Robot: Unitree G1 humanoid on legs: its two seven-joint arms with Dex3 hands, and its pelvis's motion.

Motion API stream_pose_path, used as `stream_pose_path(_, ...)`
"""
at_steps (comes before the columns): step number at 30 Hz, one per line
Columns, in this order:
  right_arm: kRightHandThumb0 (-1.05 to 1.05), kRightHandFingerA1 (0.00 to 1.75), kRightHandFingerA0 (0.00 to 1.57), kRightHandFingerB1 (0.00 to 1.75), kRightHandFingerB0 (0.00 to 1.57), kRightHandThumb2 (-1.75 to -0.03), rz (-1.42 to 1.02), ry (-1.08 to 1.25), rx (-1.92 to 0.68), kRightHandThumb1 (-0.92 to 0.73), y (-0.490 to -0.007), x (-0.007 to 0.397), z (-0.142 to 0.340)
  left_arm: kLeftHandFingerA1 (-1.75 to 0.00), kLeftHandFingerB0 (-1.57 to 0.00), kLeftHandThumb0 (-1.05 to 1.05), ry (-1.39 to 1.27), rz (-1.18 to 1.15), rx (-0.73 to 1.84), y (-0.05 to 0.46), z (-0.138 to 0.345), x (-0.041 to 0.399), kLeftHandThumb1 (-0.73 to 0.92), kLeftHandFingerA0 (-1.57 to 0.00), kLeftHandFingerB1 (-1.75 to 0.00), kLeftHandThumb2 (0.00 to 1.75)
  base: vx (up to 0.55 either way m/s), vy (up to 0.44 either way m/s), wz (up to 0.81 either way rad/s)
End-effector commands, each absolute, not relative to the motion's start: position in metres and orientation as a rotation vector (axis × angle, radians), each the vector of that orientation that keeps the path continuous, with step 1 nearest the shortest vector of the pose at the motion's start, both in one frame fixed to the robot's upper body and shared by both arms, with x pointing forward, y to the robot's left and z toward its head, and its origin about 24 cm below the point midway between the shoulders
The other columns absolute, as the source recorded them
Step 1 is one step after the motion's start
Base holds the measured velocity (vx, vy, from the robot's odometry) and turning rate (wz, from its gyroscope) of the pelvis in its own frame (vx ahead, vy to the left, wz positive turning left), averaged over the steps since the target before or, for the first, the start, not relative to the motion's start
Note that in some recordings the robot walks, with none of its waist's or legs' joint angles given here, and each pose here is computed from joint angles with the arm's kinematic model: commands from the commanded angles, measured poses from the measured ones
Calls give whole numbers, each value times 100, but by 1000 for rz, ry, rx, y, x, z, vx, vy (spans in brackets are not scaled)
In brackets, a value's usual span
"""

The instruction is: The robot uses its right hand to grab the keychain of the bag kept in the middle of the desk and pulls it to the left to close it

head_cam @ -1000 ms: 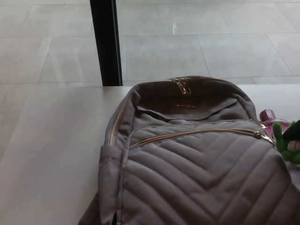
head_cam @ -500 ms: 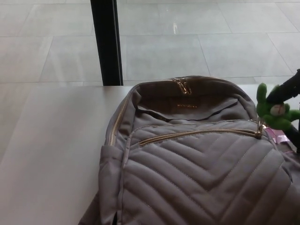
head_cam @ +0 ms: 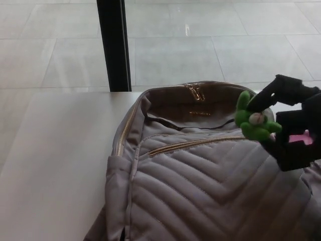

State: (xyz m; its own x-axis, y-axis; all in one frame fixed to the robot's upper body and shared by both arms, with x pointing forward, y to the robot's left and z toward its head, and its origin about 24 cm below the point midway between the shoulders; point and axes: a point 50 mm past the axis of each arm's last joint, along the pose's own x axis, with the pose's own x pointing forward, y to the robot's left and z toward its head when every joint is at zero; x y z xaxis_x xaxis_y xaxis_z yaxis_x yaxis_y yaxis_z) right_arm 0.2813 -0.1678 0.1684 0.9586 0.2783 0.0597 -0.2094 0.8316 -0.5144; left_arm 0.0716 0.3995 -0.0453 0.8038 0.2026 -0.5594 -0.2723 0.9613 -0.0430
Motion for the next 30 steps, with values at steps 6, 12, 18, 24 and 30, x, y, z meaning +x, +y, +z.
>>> stream_pose_path(6, -27, 175, 98, 170, 78, -134, 429, 76, -499, -40, -108, 290, 131, -54, -49, -88, 577, 286, -122, 405, -40, 74, 92, -49, -42, 81, 0, 0, 0)
stream_pose_path(12, -36, 175, 102, 170, 78, -136, 452, 104, -489, -40, -82, 300, 132, -57, -47, -96, 579, 303, -129, 406, -41, 74, 84, -50, -47, 93, 0, 0, 0)
stream_pose_path(18, -40, 175, 103, 166, 82, -142, 474, 84, -521, -38, -64, 311, 143, -58, -49, -96, 577, 307, -124, 405, -41, 73, 84, -51, -47, 94, 0, 0, 0)
stream_pose_path(24, -39, 175, 96, 164, 82, -134, 480, 53, -549, -38, -43, 320, 152, -57, -54, -90, 569, 306, -142, 403, -43, 74, 92, -56, -43, 81, 0, 0, 0)
stream_pose_path(30, -42, 175, 99, 161, 80, -132, 549, 57, -551, -38, -8, 320, 154, -57, -56, -94, 564, 305, -133, 401, -44, 81, 92, -56, -44, 79, 0, 0, 0)
